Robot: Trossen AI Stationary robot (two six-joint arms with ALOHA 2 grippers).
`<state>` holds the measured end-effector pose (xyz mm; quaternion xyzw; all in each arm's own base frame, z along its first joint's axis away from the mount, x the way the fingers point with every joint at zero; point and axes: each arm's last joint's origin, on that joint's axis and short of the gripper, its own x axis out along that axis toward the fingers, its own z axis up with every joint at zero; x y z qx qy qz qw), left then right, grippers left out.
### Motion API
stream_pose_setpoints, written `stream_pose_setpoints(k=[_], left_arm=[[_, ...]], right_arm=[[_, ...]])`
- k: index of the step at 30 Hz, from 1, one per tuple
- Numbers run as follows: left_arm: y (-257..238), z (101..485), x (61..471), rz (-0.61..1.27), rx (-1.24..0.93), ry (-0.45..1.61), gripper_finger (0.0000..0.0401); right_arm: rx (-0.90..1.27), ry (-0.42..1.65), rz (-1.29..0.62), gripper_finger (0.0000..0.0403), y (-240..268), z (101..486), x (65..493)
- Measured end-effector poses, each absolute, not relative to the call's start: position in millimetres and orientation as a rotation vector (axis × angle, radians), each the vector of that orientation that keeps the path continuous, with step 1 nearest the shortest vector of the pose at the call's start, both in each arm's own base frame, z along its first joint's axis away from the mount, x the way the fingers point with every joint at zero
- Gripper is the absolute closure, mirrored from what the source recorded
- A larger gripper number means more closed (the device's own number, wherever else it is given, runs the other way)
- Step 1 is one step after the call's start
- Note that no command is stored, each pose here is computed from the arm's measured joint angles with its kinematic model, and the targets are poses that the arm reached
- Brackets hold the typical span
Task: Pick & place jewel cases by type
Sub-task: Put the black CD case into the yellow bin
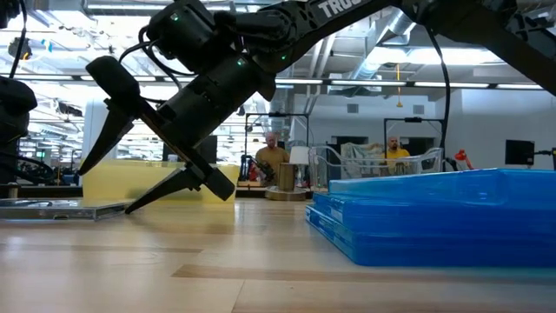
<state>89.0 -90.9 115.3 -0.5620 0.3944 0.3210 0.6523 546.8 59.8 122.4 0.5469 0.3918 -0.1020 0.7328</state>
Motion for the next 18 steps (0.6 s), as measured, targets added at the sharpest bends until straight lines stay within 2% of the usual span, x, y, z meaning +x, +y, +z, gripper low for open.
stream_pose_setpoints(k=[18], left_arm=[[-90,115,88,0.700,-1.205,0.920,0.0401]], right_arm=[[1.264,0.918,-0.157,0.0143,60,137,550]])
